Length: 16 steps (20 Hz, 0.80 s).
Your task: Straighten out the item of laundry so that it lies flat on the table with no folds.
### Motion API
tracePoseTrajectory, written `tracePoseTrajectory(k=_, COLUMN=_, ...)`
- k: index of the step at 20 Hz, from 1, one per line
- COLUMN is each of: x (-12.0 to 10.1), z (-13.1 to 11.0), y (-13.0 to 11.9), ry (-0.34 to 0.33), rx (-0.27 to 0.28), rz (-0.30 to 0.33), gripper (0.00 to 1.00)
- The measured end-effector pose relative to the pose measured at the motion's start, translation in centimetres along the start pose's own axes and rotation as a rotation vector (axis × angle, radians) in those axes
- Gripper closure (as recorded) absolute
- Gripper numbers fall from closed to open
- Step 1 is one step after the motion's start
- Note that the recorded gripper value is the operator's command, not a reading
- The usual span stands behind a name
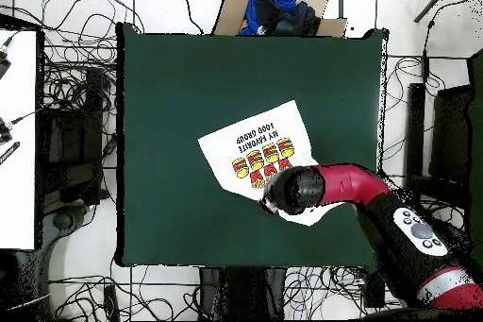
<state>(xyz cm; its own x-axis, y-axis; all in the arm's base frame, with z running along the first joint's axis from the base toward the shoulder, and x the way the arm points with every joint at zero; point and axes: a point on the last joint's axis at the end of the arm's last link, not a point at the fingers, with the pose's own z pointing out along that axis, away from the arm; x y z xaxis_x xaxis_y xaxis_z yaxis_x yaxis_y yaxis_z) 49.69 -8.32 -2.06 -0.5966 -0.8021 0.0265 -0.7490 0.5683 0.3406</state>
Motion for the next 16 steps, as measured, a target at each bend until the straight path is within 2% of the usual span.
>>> tracePoseTrajectory(k=10, x=0.8, z=2.9, y=1.3, ry=0.041, rx=-0.052, rz=0.011, gripper=0.00)
tracePoseTrajectory(k=16, x=0.7, z=3.5, y=1.1, ry=0.061, rx=-0.050, rz=0.013, gripper=0.00)
